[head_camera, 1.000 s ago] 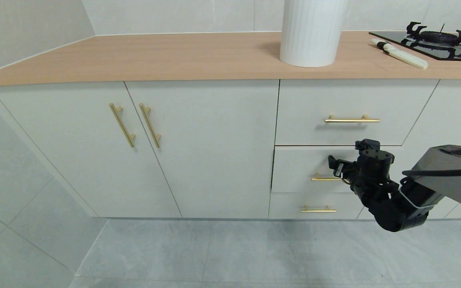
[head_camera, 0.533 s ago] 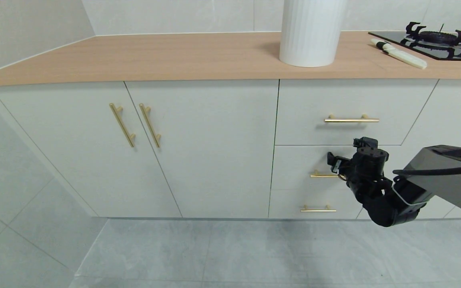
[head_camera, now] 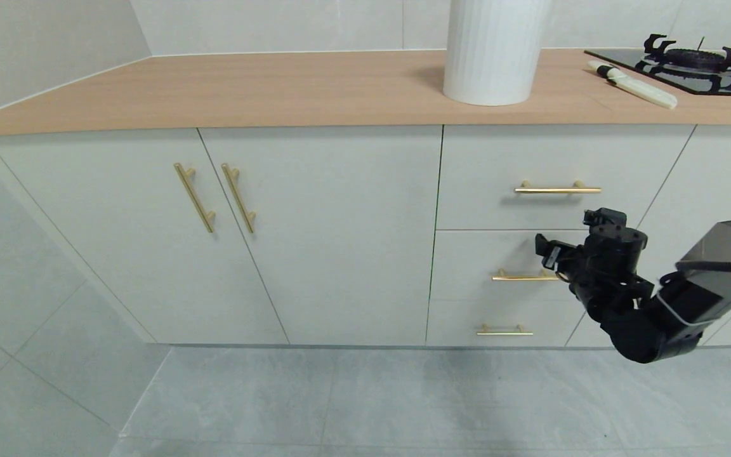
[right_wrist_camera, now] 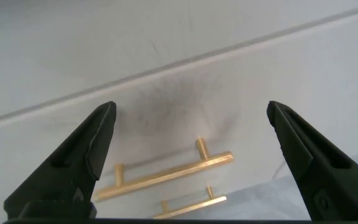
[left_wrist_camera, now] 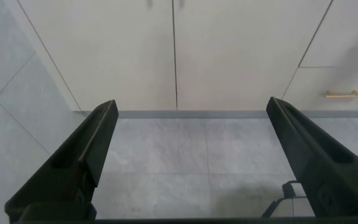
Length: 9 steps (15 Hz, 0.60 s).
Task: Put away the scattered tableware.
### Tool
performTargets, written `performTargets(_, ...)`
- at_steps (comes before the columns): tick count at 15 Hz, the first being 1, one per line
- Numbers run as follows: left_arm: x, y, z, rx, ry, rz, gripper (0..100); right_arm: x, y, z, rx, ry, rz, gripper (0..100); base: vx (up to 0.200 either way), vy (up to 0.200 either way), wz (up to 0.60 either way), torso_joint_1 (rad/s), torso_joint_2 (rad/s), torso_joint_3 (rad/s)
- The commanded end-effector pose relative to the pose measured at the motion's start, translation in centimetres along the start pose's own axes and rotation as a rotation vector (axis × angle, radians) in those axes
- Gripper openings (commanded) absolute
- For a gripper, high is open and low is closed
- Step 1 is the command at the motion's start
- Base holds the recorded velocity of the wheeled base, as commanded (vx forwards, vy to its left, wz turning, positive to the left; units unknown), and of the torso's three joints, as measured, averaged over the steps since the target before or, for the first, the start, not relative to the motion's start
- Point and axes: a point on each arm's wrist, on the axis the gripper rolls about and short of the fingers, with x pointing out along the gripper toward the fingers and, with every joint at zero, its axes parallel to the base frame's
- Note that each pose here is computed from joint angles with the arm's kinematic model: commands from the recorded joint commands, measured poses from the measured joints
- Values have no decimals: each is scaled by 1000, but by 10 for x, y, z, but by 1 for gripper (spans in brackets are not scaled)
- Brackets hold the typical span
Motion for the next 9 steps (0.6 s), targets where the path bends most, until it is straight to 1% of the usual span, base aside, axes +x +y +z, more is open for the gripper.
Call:
performTargets(1, 0, 0, 0, 0, 0, -1, 100, -76, -16, 73, 30, -90, 28, 100, 0, 0, 0, 0, 0, 0)
performTargets(2, 0, 0, 0, 0, 1, 1, 100, -105, -25, 88, 28, -115, 32, 100, 0, 0, 0, 0, 0, 0)
performTargets(3, 0, 0, 0, 0, 1, 1, 100, -123, -31, 96, 21, -130, 33, 100, 0, 0, 0, 0, 0, 0)
performTargets(5, 0, 0, 0, 0, 1, -1, 100, -200, -59, 125, -14, -242, 47, 100, 0, 0, 0, 0, 0, 0)
performTargets(6, 0, 0, 0, 0, 0, -1, 100, -219, -67, 130, -38, -274, 43, 100, 0, 0, 0, 0, 0, 0)
performTargets(7, 0, 0, 0, 0, 0, 1, 100, -254, -83, 132, -131, -309, 15, 100, 0, 0, 0, 0, 0, 0)
performTargets(9, 0, 0, 0, 0, 0, -1, 100, -304, -104, 143, -225, -388, -11, 100, 0, 0, 0, 0, 0, 0)
